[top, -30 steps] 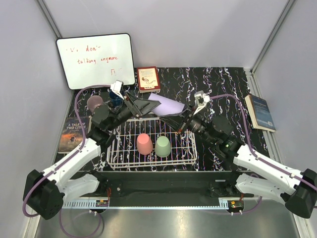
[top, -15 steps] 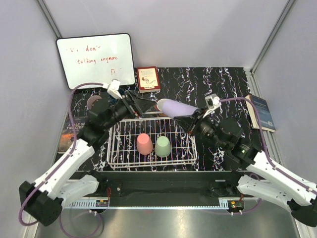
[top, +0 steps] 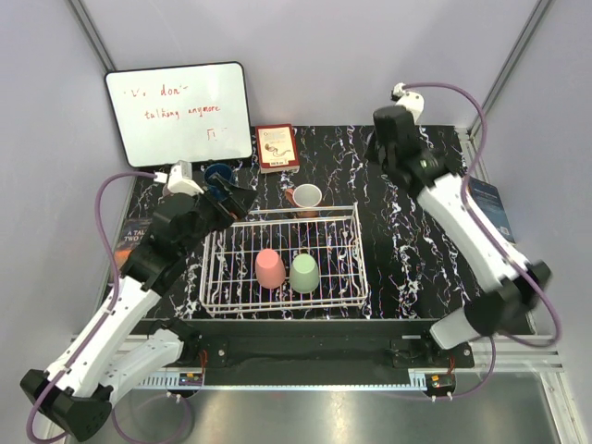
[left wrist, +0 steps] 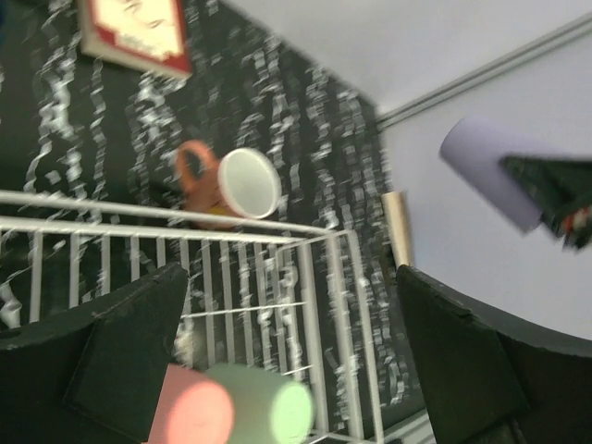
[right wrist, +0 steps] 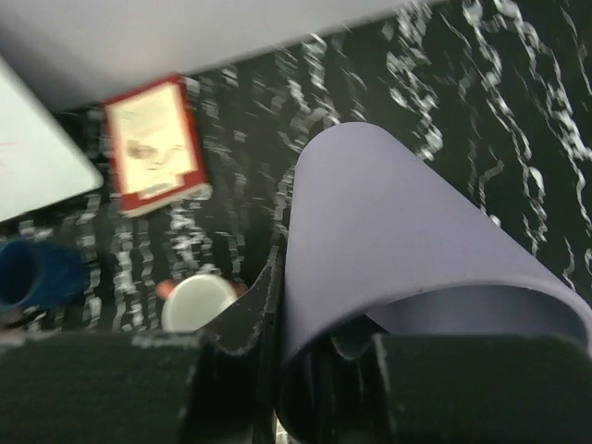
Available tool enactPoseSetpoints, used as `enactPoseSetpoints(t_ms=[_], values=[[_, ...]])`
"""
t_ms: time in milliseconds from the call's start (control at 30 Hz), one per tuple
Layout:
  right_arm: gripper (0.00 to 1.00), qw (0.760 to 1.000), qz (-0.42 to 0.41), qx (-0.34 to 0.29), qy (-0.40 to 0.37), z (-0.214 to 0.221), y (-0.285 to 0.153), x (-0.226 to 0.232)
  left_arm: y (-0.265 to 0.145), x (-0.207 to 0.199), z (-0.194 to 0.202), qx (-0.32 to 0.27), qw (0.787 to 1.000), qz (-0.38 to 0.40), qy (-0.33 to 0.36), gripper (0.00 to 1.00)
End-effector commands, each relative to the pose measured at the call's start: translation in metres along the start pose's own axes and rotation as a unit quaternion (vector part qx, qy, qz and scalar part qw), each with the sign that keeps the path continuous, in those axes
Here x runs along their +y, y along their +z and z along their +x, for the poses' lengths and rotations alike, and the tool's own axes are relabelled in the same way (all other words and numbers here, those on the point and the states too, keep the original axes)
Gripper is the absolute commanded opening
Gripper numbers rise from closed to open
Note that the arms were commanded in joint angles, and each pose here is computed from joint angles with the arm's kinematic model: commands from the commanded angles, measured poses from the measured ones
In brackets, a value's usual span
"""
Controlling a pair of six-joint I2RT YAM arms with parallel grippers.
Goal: Unload the cups from the dish rack
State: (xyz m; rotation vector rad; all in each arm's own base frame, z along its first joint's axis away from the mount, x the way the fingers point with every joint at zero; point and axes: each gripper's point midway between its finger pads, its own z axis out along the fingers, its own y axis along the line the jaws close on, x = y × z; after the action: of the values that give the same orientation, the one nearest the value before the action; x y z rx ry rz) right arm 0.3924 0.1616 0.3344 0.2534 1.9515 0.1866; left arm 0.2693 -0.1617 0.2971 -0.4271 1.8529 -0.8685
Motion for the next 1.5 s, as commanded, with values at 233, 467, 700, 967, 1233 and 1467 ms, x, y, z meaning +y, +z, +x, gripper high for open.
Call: enactPoseSetpoints(t_ms=[233,467,700,967,1233,1467], values=[[0.00,0.962,0.183,0.200,0.031,0.053,0.110,-0.059,-0.001,0.037,0.015,0.045,0.994,-0.090,0.043,0.99],[0.00,0.935,0.230,0.268,0.044,0.103,0.142,-0.093,0.008,0.051,0.033,0.080,0.989,-0.112,0.047,0.99],[0.00,0.920,0.244,0.297,0.073,0.117,0.146,-0.123,0.017,0.064,0.049,0.109,0.984,-0.135,0.045,0.99],[0.00,0.908,0.242,0.331,0.089,0.140,0.149,-0.149,0.027,0.066,0.060,0.135,0.980,-0.143,0.039,0.99],[0.00,0.900,0.238,0.355,0.084,0.163,0.158,-0.154,0.028,0.063,0.061,0.143,0.979,-0.135,0.046,0.99],[0.20,0.910,0.229,0.335,0.085,0.156,0.149,-0.154,0.026,0.064,0.059,0.137,0.980,-0.137,0.047,0.99]])
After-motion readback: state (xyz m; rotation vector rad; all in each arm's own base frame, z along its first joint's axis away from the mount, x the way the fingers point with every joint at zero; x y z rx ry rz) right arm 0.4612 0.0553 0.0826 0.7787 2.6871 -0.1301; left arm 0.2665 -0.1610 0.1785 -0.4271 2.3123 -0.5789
